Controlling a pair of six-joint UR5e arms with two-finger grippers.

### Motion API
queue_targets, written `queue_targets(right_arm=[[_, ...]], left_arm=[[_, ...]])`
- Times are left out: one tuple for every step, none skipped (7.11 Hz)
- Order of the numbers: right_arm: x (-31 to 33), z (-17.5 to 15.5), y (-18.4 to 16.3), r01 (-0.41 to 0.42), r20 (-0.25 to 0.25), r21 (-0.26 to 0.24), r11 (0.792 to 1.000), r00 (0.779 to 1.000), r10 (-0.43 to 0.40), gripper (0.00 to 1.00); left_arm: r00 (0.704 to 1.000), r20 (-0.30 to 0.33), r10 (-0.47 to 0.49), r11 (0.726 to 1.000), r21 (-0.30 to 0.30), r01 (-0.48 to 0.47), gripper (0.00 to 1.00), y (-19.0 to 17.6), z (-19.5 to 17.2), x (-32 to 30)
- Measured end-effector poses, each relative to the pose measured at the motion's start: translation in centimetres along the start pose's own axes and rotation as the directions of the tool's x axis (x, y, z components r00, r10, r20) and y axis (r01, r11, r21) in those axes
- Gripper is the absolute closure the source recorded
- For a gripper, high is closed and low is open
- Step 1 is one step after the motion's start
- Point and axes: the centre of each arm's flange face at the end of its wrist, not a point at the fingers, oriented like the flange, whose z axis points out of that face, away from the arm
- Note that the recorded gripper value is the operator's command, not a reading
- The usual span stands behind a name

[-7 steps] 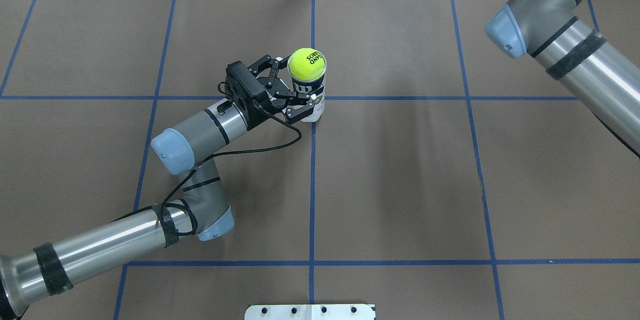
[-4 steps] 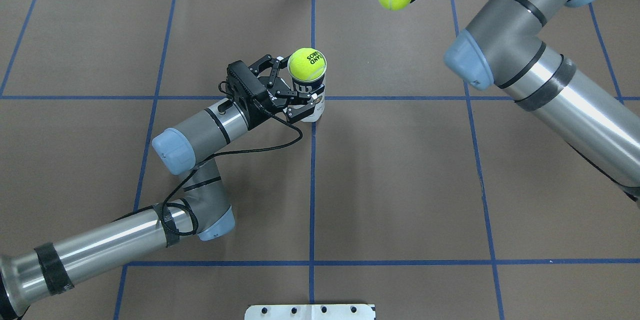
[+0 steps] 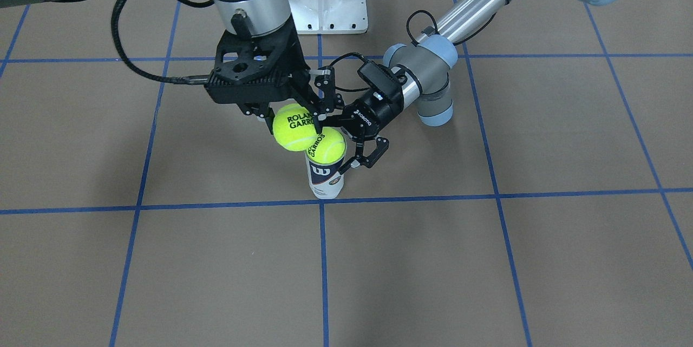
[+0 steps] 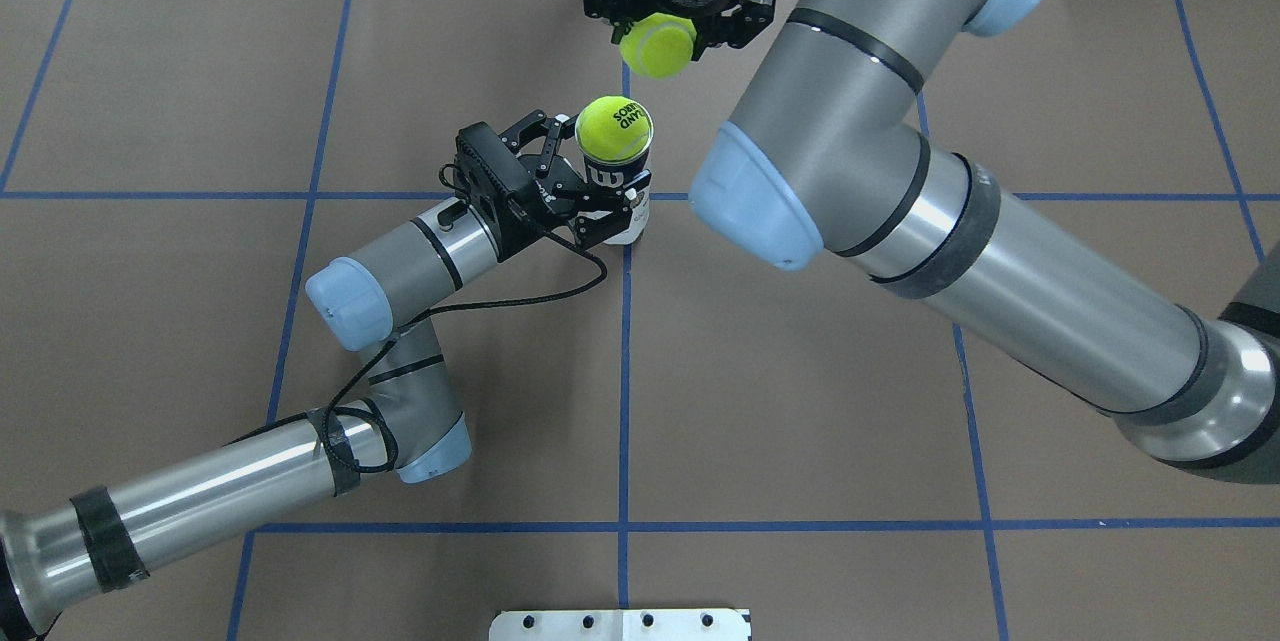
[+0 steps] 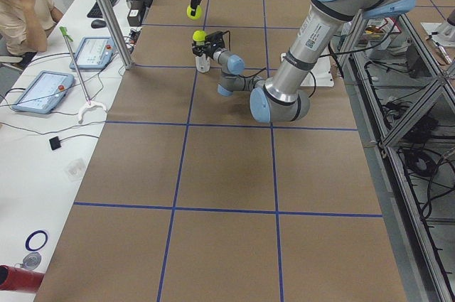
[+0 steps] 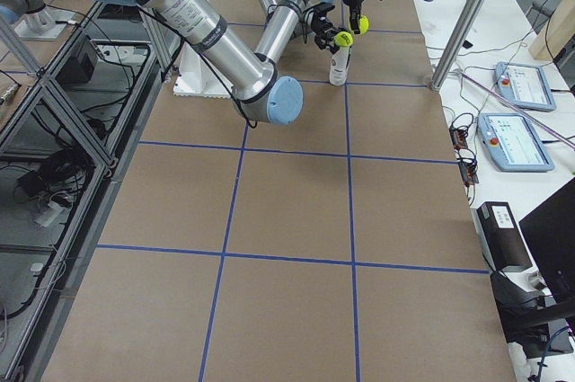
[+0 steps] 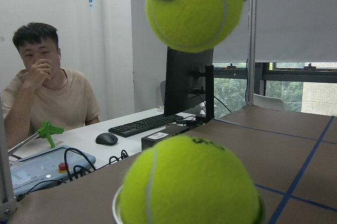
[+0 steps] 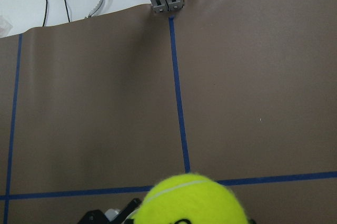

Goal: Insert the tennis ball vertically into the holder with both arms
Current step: 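Carry the second ball with the right gripper above the can, then lower the ball into the can and open the right gripper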

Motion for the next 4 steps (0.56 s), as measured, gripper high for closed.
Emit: queue_targets(right_arm=[[-1.2, 0.6, 1.6, 0.007, -0.021, 0.0, 1.0, 1.0, -0.007, 1.0], [-1.9, 1.5, 2.7, 0.016, -0.038, 0.002, 1.0, 0.999, -0.015, 1.0], [-2.2, 2.5, 3.3, 0.021, -0.056, 0.004, 1.0, 0.998, -0.021, 1.0], [-2.4, 3.6, 3.7, 0.025, -0.077, 0.008, 1.0, 0.997, -0.025, 1.0]], left_arm=[[1.0, 0.0, 0.0, 1.0, 0.0, 0.0, 0.01, 0.0, 0.0, 0.0], [1.0, 0.0, 0.0, 1.0, 0.0, 0.0, 0.01, 0.0, 0.0, 0.0], [1.0, 0.0, 0.0, 1.0, 0.0, 0.0, 0.01, 0.0, 0.0, 0.0], [1.0, 0.0, 0.0, 1.0, 0.0, 0.0, 0.01, 0.0, 0.0, 0.0]])
